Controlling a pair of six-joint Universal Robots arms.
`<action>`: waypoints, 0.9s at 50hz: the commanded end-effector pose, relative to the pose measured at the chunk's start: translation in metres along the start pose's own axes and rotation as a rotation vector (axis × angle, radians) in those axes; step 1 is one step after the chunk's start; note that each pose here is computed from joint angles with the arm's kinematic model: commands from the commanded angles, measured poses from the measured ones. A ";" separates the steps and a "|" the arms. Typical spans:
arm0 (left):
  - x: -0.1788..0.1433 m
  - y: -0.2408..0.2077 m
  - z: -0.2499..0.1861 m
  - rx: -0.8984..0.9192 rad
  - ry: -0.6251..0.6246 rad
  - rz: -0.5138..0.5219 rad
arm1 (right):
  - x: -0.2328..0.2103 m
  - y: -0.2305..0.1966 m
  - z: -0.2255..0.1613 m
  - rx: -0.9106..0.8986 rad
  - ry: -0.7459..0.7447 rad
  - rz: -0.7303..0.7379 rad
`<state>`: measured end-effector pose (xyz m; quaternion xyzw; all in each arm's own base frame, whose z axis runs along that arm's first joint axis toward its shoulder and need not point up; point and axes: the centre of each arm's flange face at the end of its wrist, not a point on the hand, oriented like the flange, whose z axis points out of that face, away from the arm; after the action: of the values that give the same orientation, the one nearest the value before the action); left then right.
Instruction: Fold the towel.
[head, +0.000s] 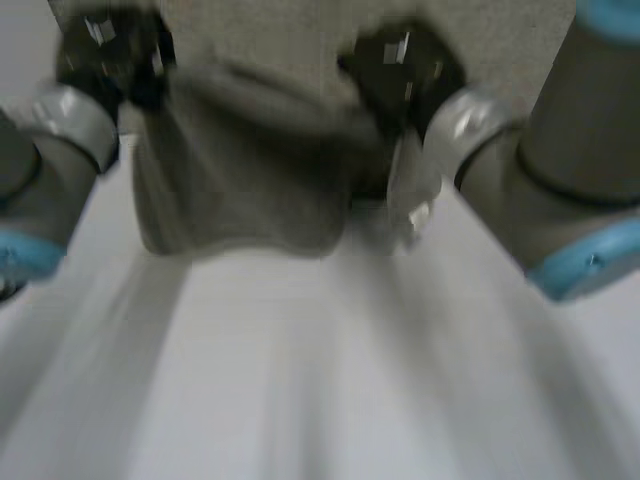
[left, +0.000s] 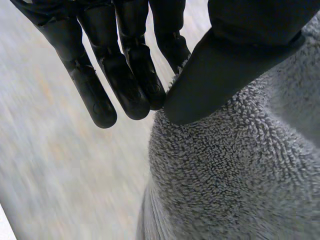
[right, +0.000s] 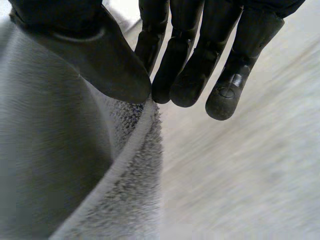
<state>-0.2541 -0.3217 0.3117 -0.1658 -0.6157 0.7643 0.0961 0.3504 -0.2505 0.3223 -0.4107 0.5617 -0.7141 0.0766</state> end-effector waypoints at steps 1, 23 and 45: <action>0.020 0.102 -0.063 -0.278 0.072 -0.010 | -0.066 0.101 -0.034 -0.258 -0.246 0.060; 0.026 0.079 -0.115 -0.200 0.119 0.060 | -0.026 0.150 -0.068 -0.346 -0.052 0.254; 0.047 0.066 -0.101 -0.295 0.308 0.083 | 0.010 0.200 -0.085 -0.414 0.116 0.333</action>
<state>-0.2406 -0.2150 0.2411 -0.2907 -0.6690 0.6732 0.1216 0.2126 -0.2682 0.1594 -0.2714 0.7535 -0.5946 0.0707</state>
